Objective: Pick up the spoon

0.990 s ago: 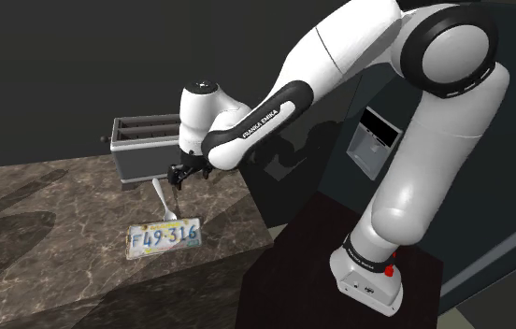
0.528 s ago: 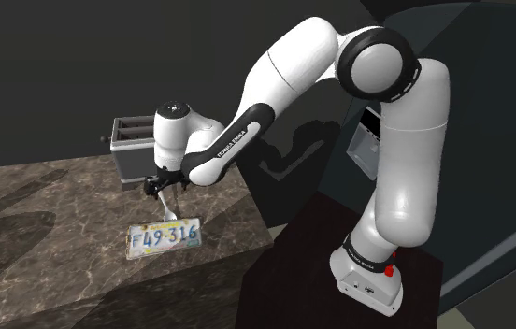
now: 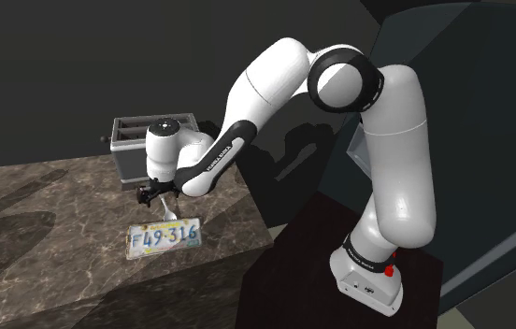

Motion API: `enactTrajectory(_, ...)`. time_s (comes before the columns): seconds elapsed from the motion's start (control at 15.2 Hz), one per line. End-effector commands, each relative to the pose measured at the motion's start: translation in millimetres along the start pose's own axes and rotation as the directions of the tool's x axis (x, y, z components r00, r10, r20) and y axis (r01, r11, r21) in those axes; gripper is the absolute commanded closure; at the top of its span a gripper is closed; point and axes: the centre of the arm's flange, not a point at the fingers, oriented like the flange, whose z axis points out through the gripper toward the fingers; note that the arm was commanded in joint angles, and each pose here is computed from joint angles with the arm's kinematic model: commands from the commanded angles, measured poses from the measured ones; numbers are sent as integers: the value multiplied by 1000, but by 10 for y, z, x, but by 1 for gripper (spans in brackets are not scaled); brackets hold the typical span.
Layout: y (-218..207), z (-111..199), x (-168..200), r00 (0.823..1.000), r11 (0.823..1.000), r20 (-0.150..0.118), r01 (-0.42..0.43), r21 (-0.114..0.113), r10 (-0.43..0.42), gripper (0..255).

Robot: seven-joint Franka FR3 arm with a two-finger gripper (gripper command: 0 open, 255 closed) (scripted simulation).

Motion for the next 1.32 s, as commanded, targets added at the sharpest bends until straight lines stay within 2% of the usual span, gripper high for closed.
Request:
enactTrajectory(0.0,-6,99,-23,1000,1000,0,0,0,0,0)
enactTrajectory(0.2,-4,128,-30,1000,1000,0,0,0,0,0)
enactTrajectory(0.26,-7,125,-29,1000,1000,0,0,0,0,255)
enactTrajectory(0.86,-4,128,-30,1000,1000,0,0,0,0,255)
enactTrajectory(1.25,-26,-178,46,1000,1000,0,0,0,0,255)
